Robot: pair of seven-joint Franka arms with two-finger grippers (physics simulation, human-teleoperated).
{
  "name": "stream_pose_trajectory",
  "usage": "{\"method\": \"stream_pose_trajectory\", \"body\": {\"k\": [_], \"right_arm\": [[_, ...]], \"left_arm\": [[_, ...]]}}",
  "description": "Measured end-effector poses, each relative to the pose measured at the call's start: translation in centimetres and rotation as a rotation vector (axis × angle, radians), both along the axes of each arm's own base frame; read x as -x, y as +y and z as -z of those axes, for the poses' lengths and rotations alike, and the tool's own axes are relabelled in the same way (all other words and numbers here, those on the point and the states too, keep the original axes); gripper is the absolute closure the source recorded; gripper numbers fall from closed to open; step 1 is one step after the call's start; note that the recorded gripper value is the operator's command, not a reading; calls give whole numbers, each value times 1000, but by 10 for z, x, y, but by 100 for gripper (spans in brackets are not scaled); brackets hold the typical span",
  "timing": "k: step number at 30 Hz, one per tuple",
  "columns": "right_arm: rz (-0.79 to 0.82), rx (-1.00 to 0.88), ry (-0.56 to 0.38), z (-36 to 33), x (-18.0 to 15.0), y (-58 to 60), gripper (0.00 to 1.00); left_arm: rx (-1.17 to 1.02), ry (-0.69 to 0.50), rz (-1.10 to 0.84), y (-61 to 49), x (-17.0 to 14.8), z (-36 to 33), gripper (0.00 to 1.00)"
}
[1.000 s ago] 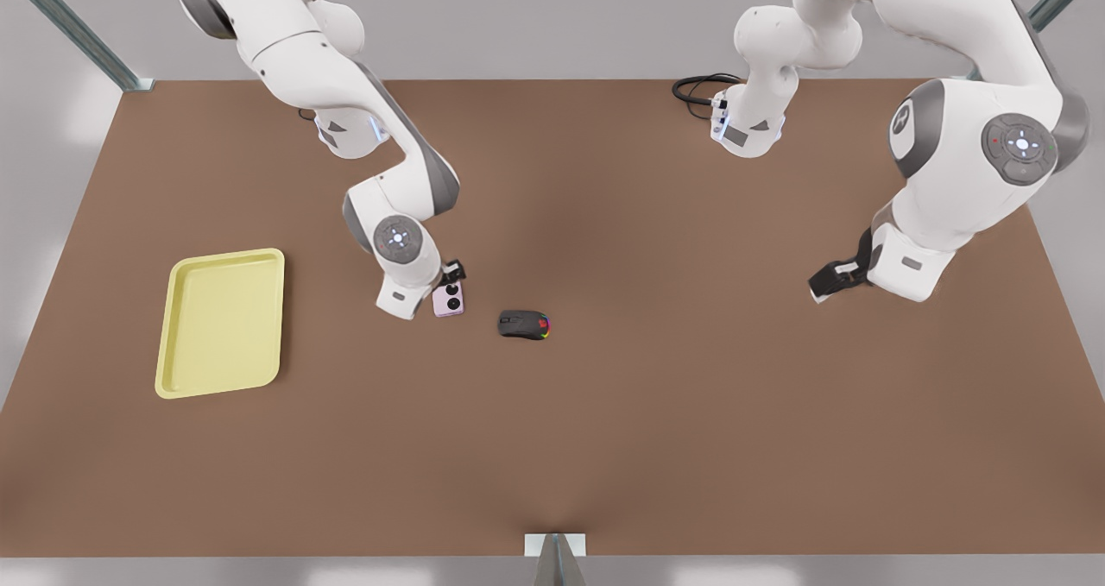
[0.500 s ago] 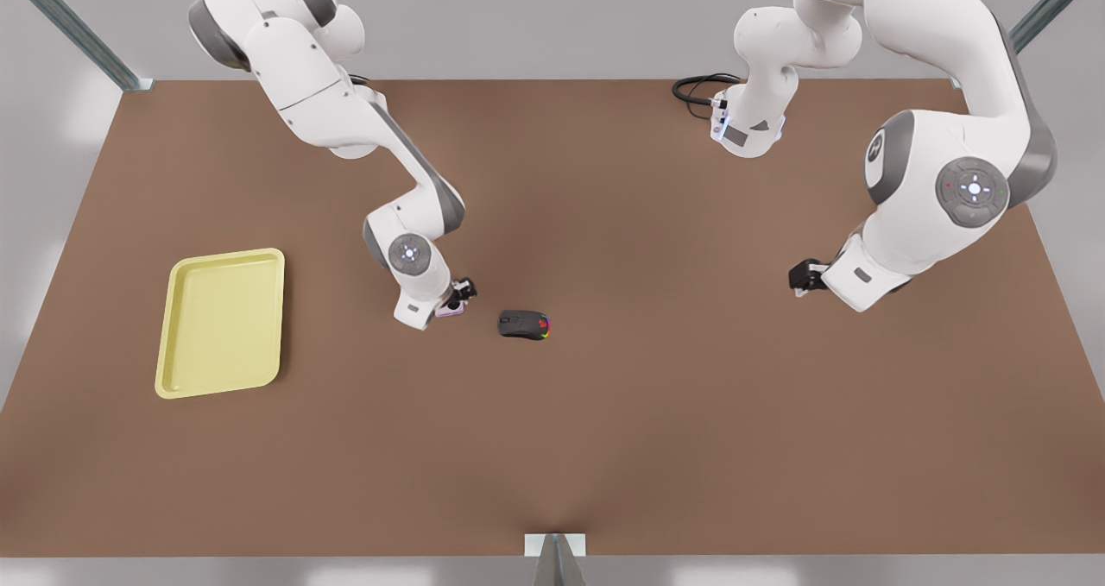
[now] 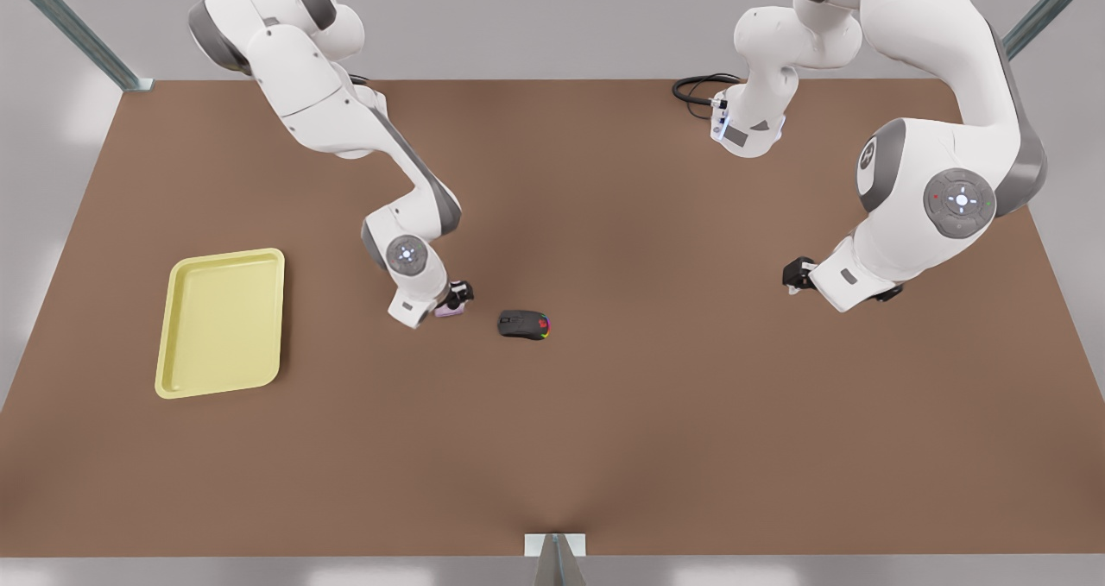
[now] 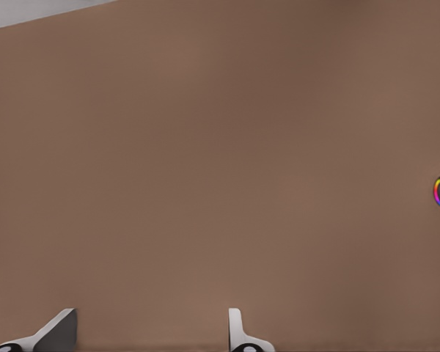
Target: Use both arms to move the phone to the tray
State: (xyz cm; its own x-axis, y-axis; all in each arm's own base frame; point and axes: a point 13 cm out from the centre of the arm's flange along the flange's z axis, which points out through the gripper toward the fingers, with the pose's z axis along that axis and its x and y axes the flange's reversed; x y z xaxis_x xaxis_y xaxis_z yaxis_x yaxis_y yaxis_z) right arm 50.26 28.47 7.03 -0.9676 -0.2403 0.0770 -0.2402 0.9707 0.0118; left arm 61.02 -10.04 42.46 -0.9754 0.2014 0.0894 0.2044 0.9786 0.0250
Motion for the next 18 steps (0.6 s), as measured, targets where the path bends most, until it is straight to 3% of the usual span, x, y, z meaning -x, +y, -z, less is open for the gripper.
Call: {"method": "stream_pose_trajectory", "body": {"k": [18], "right_arm": [[60, -6, 6, 32, 0, -1, 0]], "left_arm": [[1, 11, 45, 0, -2, 7, 0]]}}
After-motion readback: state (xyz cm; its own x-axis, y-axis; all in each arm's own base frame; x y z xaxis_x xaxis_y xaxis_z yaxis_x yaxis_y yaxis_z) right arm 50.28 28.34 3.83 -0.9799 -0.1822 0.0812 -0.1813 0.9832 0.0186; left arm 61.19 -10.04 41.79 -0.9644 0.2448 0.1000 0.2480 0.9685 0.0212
